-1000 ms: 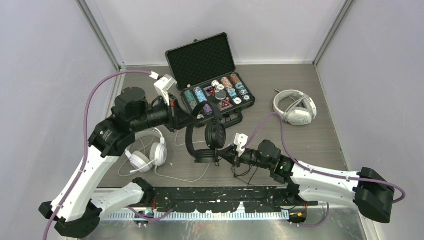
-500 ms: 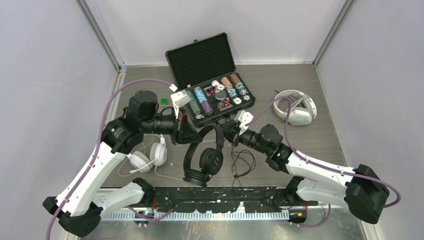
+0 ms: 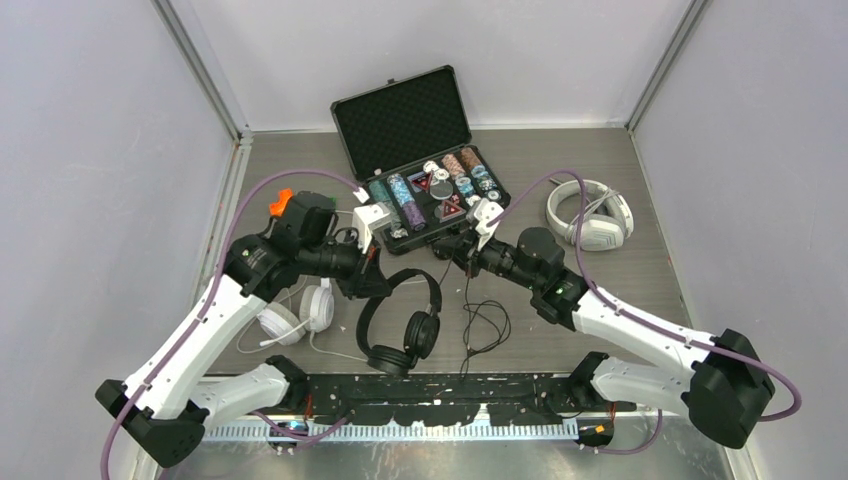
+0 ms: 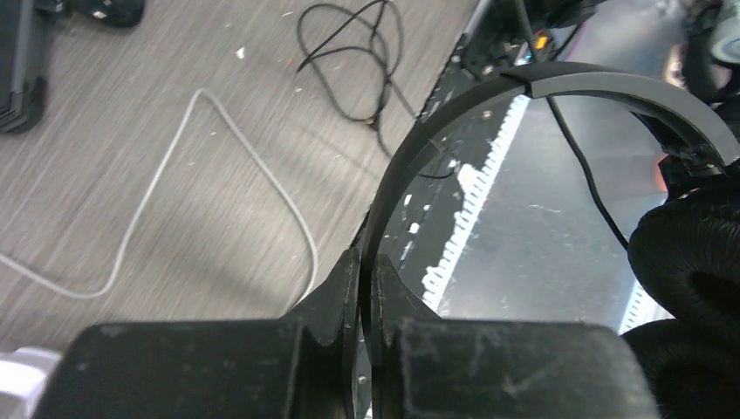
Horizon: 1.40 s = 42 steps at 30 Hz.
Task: Wrap the headphones
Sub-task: Wrap the headphones cable around the headphones.
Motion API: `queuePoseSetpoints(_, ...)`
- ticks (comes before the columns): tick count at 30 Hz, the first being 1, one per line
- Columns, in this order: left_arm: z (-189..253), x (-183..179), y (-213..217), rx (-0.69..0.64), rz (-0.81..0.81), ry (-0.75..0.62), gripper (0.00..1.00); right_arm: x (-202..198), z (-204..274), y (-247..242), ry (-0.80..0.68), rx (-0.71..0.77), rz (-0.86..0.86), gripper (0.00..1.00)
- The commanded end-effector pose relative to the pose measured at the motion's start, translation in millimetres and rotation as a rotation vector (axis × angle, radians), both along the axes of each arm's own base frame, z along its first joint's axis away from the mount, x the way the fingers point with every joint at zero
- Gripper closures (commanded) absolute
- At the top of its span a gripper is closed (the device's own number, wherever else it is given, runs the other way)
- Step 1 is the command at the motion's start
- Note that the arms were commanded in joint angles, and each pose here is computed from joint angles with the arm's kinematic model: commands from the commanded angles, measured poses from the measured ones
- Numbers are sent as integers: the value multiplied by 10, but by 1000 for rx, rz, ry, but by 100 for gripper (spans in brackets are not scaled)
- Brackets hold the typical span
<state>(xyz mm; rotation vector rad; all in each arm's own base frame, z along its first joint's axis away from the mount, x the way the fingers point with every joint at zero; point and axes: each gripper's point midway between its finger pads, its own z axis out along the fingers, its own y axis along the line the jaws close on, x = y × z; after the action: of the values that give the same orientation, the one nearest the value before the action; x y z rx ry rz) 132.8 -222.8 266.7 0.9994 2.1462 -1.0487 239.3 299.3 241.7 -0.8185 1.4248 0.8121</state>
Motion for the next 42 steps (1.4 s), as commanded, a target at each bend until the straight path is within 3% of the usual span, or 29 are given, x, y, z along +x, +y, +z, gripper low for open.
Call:
queuePoseSetpoints(1,-102,160,125,86,43,-93,100,-6,249,-46,-10,-32,7,100)
queuePoseSetpoints(8,-128,181,103,92,-4,-124,100,103,310,-164,-4,-23,-62,100)
queuePoseSetpoints(13,-306,381,270,228,92,-142,100,45,374,-164,51,-41,-33,100)
queuePoseSetpoints(23,-463,853,574,447,323,-202,100,-171,387,-45,421,-91,25,100)
queuePoseSetpoints(36,-524,1129,674,557,512,-222,100,-228,600,361,765,41,88,100)
queuePoseSetpoints(42,-512,1267,696,571,629,-204,100,-243,509,372,897,37,19,100)
